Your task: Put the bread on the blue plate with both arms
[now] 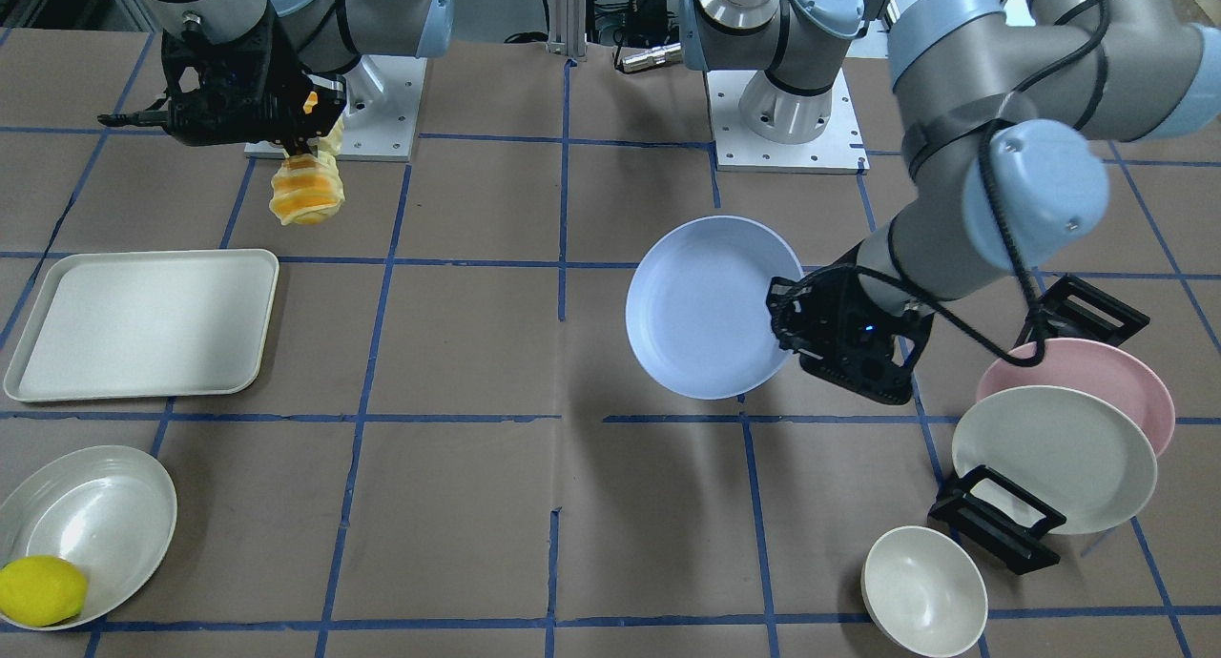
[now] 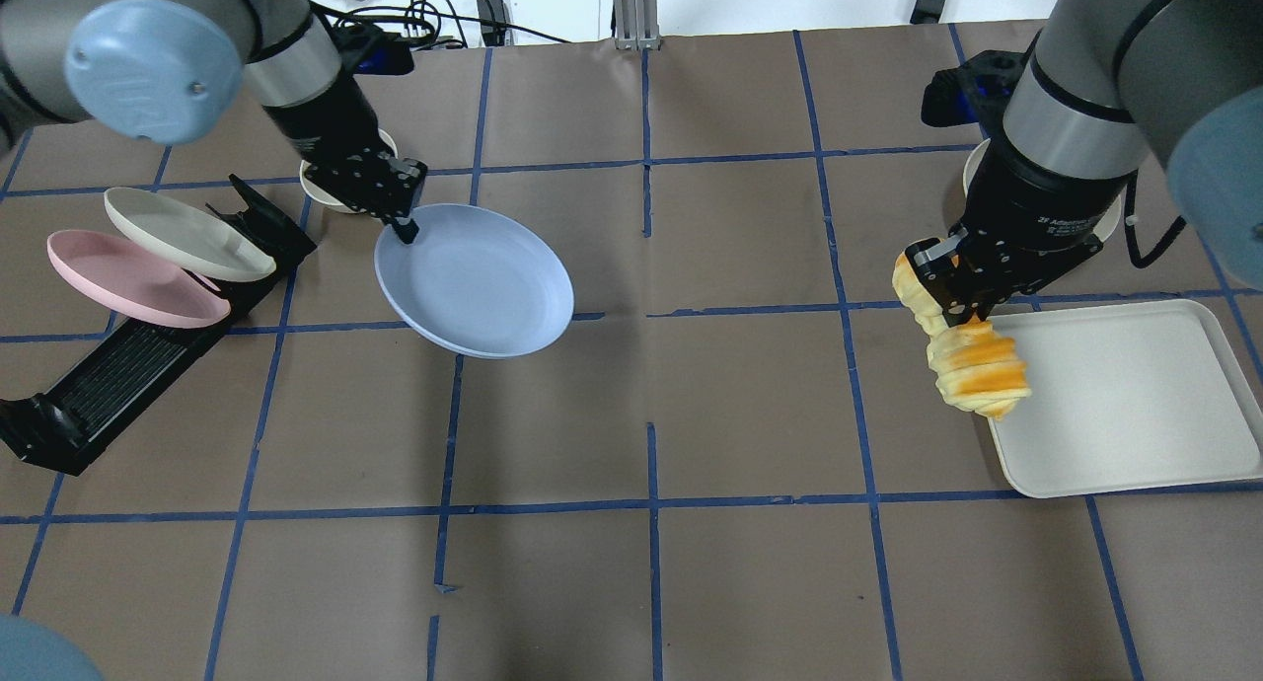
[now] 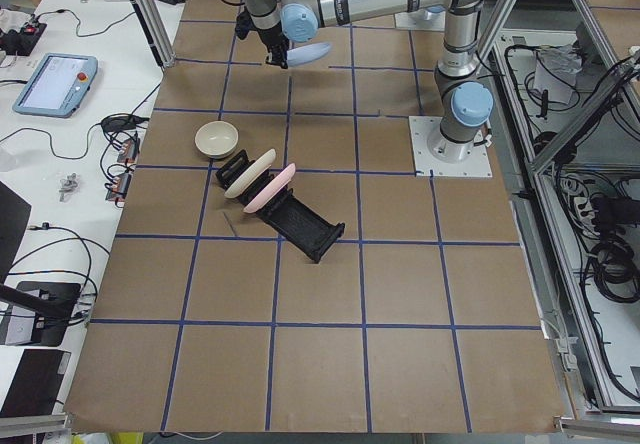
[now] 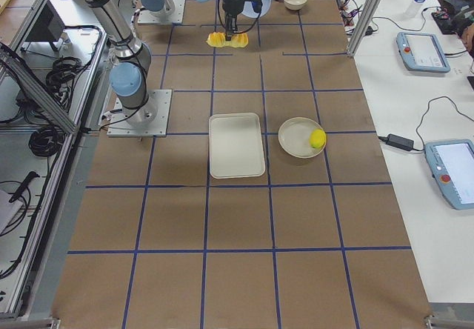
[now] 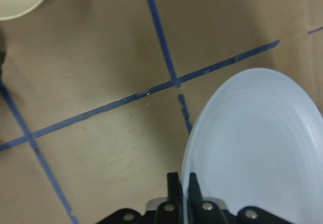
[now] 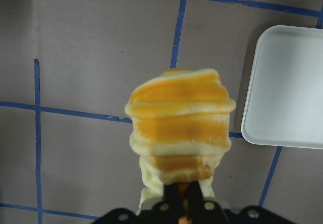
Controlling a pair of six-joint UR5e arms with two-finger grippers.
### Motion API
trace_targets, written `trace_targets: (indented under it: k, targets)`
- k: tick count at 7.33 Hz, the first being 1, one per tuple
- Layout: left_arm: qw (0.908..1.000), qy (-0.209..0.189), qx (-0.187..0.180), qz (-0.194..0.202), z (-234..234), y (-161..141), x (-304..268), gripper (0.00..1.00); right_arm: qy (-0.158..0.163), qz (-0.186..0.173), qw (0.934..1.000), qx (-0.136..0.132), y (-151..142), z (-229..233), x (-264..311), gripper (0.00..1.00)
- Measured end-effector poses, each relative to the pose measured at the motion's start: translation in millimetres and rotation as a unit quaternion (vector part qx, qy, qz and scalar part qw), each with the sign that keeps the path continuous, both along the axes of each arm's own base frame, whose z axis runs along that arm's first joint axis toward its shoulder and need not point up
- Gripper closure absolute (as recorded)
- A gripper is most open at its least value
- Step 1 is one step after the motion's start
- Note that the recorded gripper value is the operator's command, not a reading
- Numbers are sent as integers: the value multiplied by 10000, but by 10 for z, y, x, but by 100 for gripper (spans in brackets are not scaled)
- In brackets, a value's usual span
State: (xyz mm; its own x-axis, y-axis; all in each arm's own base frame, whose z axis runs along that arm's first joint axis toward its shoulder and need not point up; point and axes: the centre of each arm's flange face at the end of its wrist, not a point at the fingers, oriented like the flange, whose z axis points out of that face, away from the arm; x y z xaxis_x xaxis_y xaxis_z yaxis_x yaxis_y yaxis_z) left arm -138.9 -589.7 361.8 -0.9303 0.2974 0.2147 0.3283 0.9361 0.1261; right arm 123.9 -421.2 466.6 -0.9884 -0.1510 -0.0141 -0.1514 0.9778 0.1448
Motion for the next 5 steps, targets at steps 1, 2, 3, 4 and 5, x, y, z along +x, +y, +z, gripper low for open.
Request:
trace_targets:
  k: [1,2,3,4,5]
  targets:
    - [9999,135,-1,26,-180,-52,-286,94,1,9,10000,3,1,-3,-1,95]
    - [9995,274,-4,124,-342,-105,-510,94,1,17,10000,4,0,-4,-3,95]
    - [9990,382,-30,251,-478,-150,-708,94,2,17,10000,5,0,-5,-5,95]
    - [9985,438,-92,319,-596,-183,-882,94,2,14,10000,6,0,-5,-7,95]
    - [9982,463,-149,339,-740,-218,-1022,93,1,10,10000,4,1,-4,-7,95]
